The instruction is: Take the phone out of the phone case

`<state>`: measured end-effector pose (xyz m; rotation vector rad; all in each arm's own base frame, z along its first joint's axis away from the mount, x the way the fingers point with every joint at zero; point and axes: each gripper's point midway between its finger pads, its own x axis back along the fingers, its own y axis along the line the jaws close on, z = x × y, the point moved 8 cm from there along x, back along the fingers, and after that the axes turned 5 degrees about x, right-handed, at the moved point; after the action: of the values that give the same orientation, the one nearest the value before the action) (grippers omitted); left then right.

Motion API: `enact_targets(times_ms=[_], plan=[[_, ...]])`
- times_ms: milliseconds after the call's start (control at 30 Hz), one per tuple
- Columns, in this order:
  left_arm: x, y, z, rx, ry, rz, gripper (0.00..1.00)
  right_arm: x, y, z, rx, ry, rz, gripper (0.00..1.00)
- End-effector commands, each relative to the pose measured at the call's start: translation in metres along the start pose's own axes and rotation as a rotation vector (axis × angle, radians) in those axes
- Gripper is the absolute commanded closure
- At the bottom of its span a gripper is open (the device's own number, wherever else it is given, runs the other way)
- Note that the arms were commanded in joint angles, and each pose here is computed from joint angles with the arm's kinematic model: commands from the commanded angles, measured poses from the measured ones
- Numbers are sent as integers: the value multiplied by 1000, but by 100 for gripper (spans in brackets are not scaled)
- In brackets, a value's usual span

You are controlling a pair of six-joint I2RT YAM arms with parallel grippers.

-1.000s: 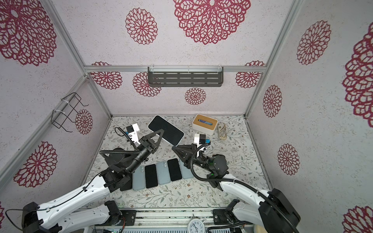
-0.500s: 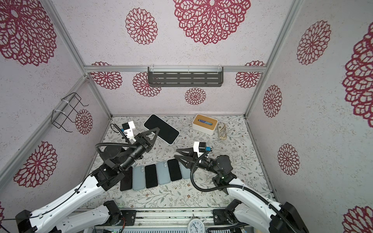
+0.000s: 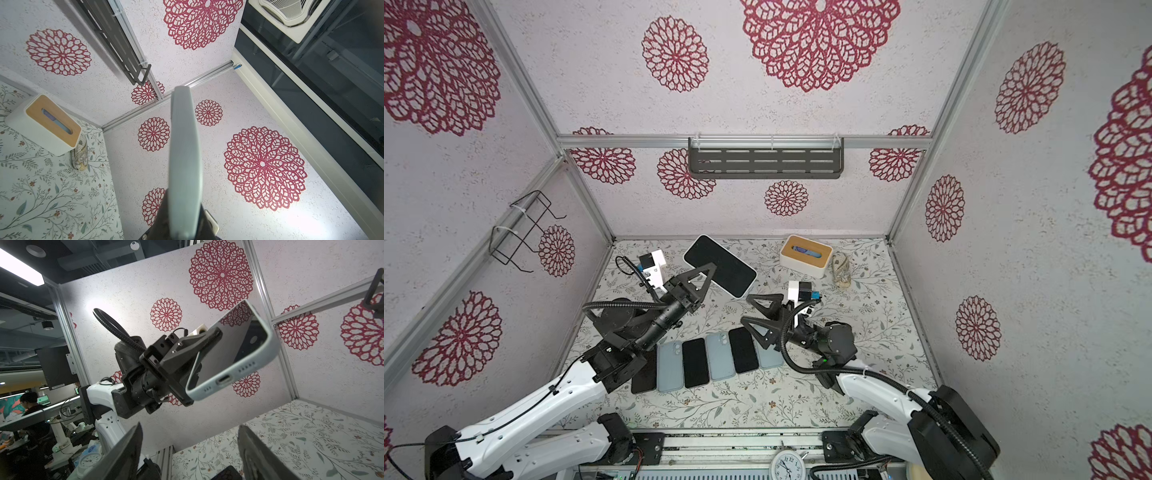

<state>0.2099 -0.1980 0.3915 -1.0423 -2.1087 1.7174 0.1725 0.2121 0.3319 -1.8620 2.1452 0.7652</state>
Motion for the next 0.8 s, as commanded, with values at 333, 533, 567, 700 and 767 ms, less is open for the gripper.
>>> enact_targets(times_ms=[333,533,567,700,767], plan=[[5,-23,0,-6,-10,126,100,-21,2,-29,-47,-124,-91,42],[7,-24,-1,-8,-10,131,100,-25,-1,-28,-65,-126,-97,58],[7,-23,0,-7,-9,130,100,-26,-2,-27,-69,-124,-97,61],[6,-23,1,-7,-5,129,100,-27,-4,-26,-79,-128,-98,71],[5,-23,1,-4,-8,128,100,-28,-5,-25,-84,-123,-103,77]])
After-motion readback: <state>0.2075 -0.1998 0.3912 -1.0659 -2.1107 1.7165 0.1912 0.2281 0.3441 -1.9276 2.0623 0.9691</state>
